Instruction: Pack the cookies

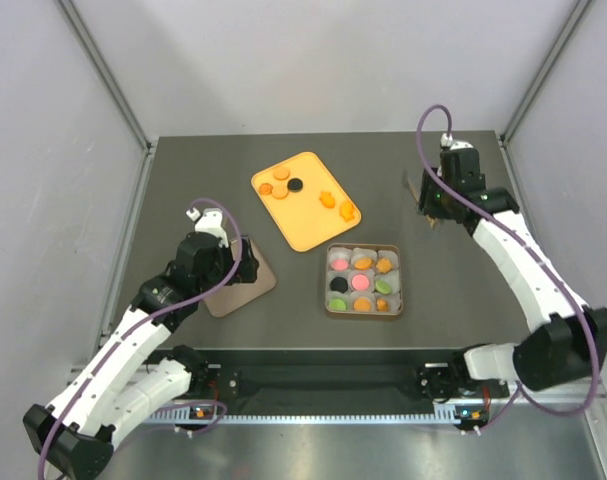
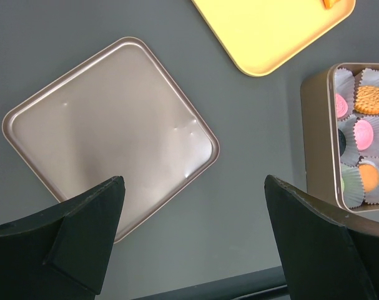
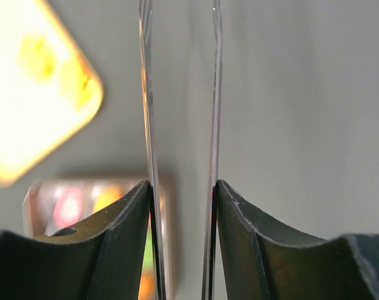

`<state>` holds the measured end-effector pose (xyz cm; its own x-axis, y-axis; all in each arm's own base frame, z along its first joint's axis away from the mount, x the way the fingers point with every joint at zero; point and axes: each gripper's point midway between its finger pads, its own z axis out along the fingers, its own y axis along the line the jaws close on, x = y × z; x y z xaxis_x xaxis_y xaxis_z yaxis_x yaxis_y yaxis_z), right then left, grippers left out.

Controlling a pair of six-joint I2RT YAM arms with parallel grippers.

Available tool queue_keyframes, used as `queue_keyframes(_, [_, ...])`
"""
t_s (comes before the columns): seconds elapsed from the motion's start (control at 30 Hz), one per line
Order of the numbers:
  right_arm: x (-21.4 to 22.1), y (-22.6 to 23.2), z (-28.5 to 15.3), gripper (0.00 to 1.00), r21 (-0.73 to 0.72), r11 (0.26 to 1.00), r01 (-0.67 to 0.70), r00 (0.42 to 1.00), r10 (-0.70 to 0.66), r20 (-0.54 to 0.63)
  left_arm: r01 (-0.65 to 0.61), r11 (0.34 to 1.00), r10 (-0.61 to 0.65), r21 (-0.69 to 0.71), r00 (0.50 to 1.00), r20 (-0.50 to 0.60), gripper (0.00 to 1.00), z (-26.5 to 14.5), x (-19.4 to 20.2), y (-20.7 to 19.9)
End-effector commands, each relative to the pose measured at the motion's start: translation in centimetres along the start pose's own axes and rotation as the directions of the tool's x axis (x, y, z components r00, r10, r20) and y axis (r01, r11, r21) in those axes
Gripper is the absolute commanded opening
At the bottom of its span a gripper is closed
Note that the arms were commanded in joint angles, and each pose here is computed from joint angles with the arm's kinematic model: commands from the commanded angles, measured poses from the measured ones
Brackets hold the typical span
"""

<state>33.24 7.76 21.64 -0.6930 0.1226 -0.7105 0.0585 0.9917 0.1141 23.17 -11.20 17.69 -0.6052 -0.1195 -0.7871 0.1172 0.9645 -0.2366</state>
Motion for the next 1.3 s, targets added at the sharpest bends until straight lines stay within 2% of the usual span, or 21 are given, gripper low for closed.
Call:
queue_keyframes(0.0, [-5.5, -2.5, 4.3, 0.45, 0.061, 0.996, -0.061, 0.978, 0.047, 0.204, -0.009, 1.0, 0.008, 0.012, 0.999, 0.032, 0.98, 0.0, -0.7, -0.3])
queue_keyframes(0.1, [-5.4, -4.5, 8.4, 0.44, 0.105, 0.988, -0.109, 0.975, 0.086, 0.205, -0.002, 1.0, 0.002, 0.0, 0.999, 0.039, 0.99, -0.1, -0.8, -0.1])
queue_keyframes(0.27, [-3.8, -5.5, 14.0, 0.5, 0.129, 0.983, -0.13, 0.98, 0.108, 0.165, 0.003, 1.0, -0.003, -0.013, 0.999, 0.036, 0.99, 0.1, -0.7, 0.1])
queue_keyframes(0.43, [-2.6, -5.4, 16.3, 0.58, 0.127, 0.979, -0.158, 0.983, 0.143, 0.117, 0.003, 1.0, -0.002, -0.021, 0.999, 0.035, 0.99, 0.1, -0.6, 0.3])
queue_keyframes(0.6, [-0.2, -5.0, 17.8, 0.61, 0.113, 0.98, -0.162, 0.987, 0.159, 0.034, 0.006, 0.998, -0.004, -0.062, 1.0, 0.026, 0.99, 0.3, -0.7, 0.9])
queue_keyframes(0.7, [1.1, -4.8, 18.1, 0.68, 0.103, 0.982, -0.156, 0.987, 0.158, -0.004, 0.017, 0.996, -0.015, -0.09, 1.0, 0.021, 0.99, 0.4, -0.8, 1.2])
queue_keyframes(0.83, [1.1, -4.6, 17.8, 0.77, 0.089, 0.983, -0.16, 0.987, 0.162, -0.019, 0.061, 0.993, -0.06, -0.098, 0.998, 0.018, 0.99, 0.6, -0.7, 1.1])
queue_keyframes(0.97, [0.7, -4.1, 16.7, 0.82, 0.068, 0.985, -0.16, 0.987, 0.162, -0.024, 0.125, 0.987, -0.126, -0.104, 0.992, 0.003, 0.99, 1.3, -0.2, 0.8])
queue_keyframes(1.03, [0.5, -3.8, 15.6, 0.84, 0.05, 0.985, -0.164, 0.986, 0.165, -0.019, 0.166, 0.974, -0.166, -0.151, 0.986, 0.01, 0.99, 1.5, -0.2, 1.4])
queue_keyframes(1.17, [-2.5, -1.8, 9.9, 0.84, -0.047, 0.986, -0.157, 0.983, 0.161, 0.089, 0.254, 0.923, -0.239, -0.288, 0.967, 0.088, 0.99, 1.3, -1.0, 3.8])
queue_keyframes(1.27, [-3.6, 0.6, 5.8, 0.84, -0.097, 0.99, -0.099, 0.983, 0.112, 0.148, 0.343, 0.861, -0.323, -0.375, 0.939, 0.117, 0.99, 1.7, -0.2, 5.7])
